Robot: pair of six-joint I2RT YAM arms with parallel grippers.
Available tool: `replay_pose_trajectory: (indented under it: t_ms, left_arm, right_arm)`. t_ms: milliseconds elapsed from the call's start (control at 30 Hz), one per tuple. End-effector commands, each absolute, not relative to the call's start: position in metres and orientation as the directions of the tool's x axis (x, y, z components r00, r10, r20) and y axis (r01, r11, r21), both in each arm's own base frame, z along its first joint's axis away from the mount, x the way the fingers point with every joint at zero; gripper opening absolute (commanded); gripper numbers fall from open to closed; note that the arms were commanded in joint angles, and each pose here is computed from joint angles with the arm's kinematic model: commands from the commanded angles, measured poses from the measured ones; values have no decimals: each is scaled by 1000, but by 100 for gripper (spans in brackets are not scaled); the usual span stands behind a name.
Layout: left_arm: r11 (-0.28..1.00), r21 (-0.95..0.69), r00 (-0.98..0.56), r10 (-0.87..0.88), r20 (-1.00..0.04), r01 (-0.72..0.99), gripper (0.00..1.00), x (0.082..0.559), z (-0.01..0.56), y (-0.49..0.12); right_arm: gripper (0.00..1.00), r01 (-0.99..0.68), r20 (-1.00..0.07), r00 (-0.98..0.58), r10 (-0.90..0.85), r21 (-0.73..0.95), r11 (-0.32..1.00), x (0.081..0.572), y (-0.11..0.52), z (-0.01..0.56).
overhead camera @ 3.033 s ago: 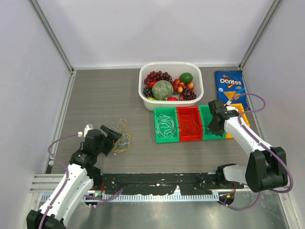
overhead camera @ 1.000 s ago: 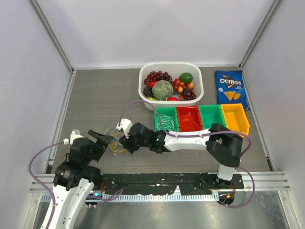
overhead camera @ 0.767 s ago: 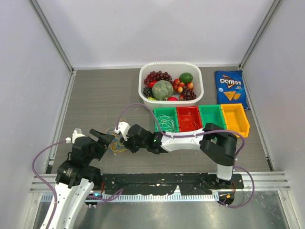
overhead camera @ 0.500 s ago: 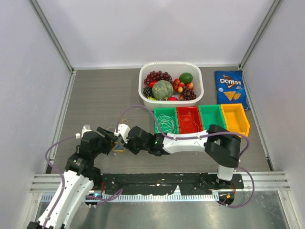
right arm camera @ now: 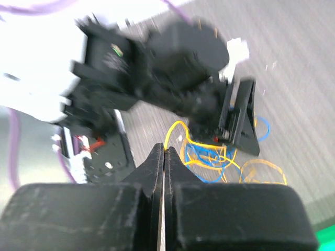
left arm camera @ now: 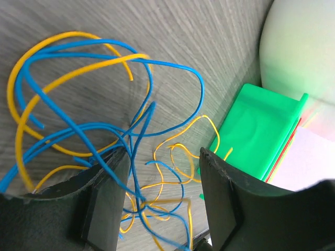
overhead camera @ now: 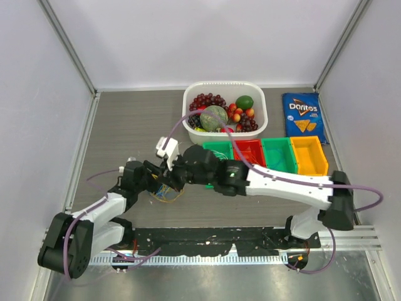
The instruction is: Untangle the cables
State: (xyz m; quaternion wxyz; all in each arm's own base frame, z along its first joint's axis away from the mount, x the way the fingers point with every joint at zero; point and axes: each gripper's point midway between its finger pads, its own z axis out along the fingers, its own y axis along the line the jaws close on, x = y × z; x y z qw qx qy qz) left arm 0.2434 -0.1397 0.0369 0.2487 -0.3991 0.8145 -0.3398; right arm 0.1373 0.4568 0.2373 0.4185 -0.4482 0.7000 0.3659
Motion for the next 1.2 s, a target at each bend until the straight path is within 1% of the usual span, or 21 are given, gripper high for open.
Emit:
replay_pose_trajectory:
  t_ms: [0, 100, 200, 233, 367, 467, 633, 800, 867, 1000, 1033, 1100, 1133, 1167]
  left_arm:
    - [455, -757, -539, -827, -163, -469, 60, 251, 28, -136]
    - [465, -730, -532, -831, -164, -501, 60, 243, 15, -130]
    - [463, -717, -514, -841, -170, -521, 61, 236, 7, -123]
    - [466, -714, -507, -843, -179, -522, 60, 235, 7, -121]
    - [479, -699, -484, -849, -215, -531, 60, 231, 10, -111]
    - [492, -688, -446, -855, -265, -534, 61, 230, 16, -100]
    - [501, -681, -386, -861, -331, -534, 63, 227, 28, -82]
    - [506, -692, -370, -859, -353, -514, 64, 225, 39, -79]
    - [509, -693, -375, -857, -353, -511, 64, 225, 41, -79]
    - [524, -679, -392, -848, -358, -514, 66, 223, 40, -80]
    - [526, -679, -395, -846, -358, -512, 66, 223, 40, -80]
    - [528, -678, -392, -845, -363, -511, 66, 224, 41, -79]
    - [532, -674, -392, -844, -367, -513, 67, 223, 41, -78]
    - [532, -672, -389, -844, -370, -515, 67, 223, 40, -77]
  right_arm:
    - [1, -951, -990, -139, -32, 125, 282, 124, 426, 408]
    - [1, -953, -992, -73, 99, 99, 288, 119, 395, 493]
    - [1, -957, -972, -24, 234, 90, 276, 107, 356, 557]
    - [1, -948, -959, -8, 285, 98, 302, 109, 343, 577]
    - [1, -937, -893, 43, 448, 119, 328, 100, 285, 628]
    - [1, -930, -846, 82, 527, 125, 345, 93, 244, 651]
    - [1, -919, -800, 125, 587, 128, 372, 87, 203, 668]
    - [1, -862, -825, 140, 548, 170, 477, 107, 192, 648]
    - [1, -816, -862, 158, 482, 161, 555, 122, 195, 630]
    - [1, -664, -924, 164, 344, 154, 732, 155, 182, 600]
    - [1, -601, -932, 162, 325, 168, 781, 164, 171, 595]
    - [1, -522, -945, 168, 281, 157, 839, 172, 152, 590]
    - [1, -498, -950, 174, 261, 144, 855, 172, 139, 592]
    - [1, -471, -941, 187, 283, 166, 866, 170, 119, 602]
